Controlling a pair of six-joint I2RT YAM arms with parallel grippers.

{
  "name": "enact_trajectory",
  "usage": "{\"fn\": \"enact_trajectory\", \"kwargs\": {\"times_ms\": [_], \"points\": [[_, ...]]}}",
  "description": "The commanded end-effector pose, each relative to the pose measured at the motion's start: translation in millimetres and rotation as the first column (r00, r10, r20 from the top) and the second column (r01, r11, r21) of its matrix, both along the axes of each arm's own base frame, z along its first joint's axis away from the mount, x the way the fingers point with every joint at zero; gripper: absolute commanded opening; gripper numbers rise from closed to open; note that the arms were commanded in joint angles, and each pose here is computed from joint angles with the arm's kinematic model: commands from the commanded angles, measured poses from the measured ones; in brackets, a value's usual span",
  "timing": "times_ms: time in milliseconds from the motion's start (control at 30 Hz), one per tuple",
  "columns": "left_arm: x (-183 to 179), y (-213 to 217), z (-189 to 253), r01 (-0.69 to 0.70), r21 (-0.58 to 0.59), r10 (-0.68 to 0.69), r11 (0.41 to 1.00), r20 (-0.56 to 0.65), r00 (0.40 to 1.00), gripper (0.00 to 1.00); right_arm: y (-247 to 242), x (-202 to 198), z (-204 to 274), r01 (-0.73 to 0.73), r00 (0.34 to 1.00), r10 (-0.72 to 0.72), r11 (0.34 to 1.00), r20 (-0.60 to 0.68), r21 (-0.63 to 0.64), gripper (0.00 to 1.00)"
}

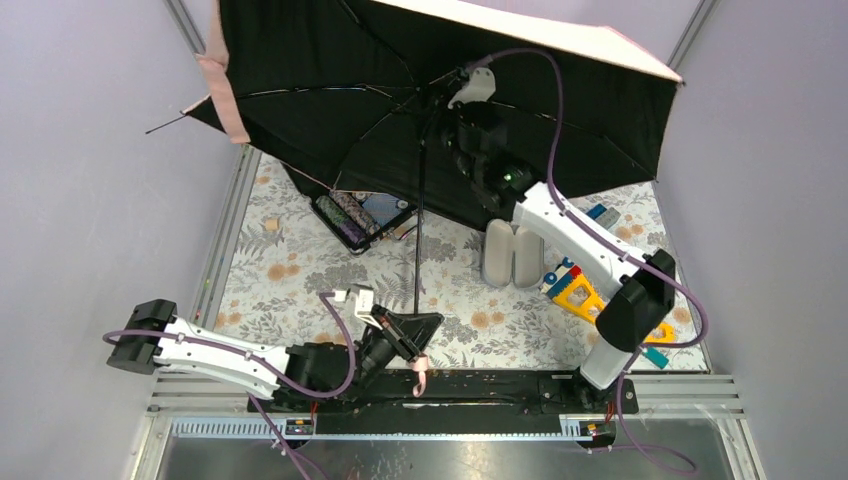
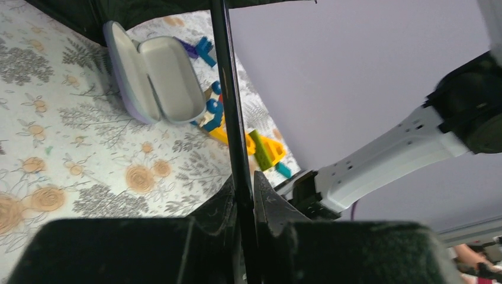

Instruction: Open the umbrella

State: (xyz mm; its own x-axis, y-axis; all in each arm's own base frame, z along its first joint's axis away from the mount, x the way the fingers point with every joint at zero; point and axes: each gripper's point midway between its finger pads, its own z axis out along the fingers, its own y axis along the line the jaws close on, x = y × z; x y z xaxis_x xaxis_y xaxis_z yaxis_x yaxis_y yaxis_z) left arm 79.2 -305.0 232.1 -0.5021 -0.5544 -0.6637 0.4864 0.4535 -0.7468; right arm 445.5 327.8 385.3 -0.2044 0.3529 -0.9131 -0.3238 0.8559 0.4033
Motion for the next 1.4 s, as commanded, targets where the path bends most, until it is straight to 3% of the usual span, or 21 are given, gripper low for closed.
{"fn": "enact_trajectory", "kwargs": {"times_ms": [0, 233, 333, 500, 700, 867, 1100, 1367], "points": [[-93, -16, -56, 0.417, 0.317, -0.457, 0.852, 0.061, 0.887, 0.0, -216, 16, 170, 0.391, 0.634, -0.7, 0.656, 0.328, 0.645, 0.0], [-51, -37, -7, 0.363, 0.18, -0.384, 0.914, 0.1, 0.918, 0.0, -160, -42, 145, 0.19, 0.76, -0.515, 0.759, 0.396, 0.622, 0.0], [-41, -43, 9, 0.356, 0.162, -0.377, 0.92, 0.125, 0.918, 0.0, -146, -68, 133, 0.111, 0.797, -0.45, 0.765, 0.404, 0.634, 0.0], [-32, -54, 29, 0.41, 0.109, -0.422, 0.905, 0.134, 0.897, 0.1, -135, -98, 117, 0.034, 0.83, -0.386, 0.756, 0.403, 0.654, 0.0], [-29, -63, 39, 0.431, 0.126, -0.447, 0.894, 0.164, 0.879, 0.02, -130, -114, 105, -0.02, 0.849, -0.334, 0.754, 0.41, 0.656, 0.0], [-32, -68, 34, 0.448, 0.12, -0.462, 0.886, 0.16, 0.872, 0.21, -120, -124, 98, -0.103, 0.856, -0.262, 0.759, 0.446, 0.643, 0.0], [-24, -69, 33, 0.426, 0.104, -0.437, 0.899, 0.138, 0.889, 0.65, -114, -141, 91, -0.181, 0.869, -0.205, 0.715, 0.451, 0.675, 0.0], [-5, -74, -5, 0.342, 0.181, -0.351, 0.922, 0.02, 0.936, 0.81, -110, -151, 97, -0.219, 0.868, -0.179, 0.698, 0.462, 0.682, 0.0]]}}
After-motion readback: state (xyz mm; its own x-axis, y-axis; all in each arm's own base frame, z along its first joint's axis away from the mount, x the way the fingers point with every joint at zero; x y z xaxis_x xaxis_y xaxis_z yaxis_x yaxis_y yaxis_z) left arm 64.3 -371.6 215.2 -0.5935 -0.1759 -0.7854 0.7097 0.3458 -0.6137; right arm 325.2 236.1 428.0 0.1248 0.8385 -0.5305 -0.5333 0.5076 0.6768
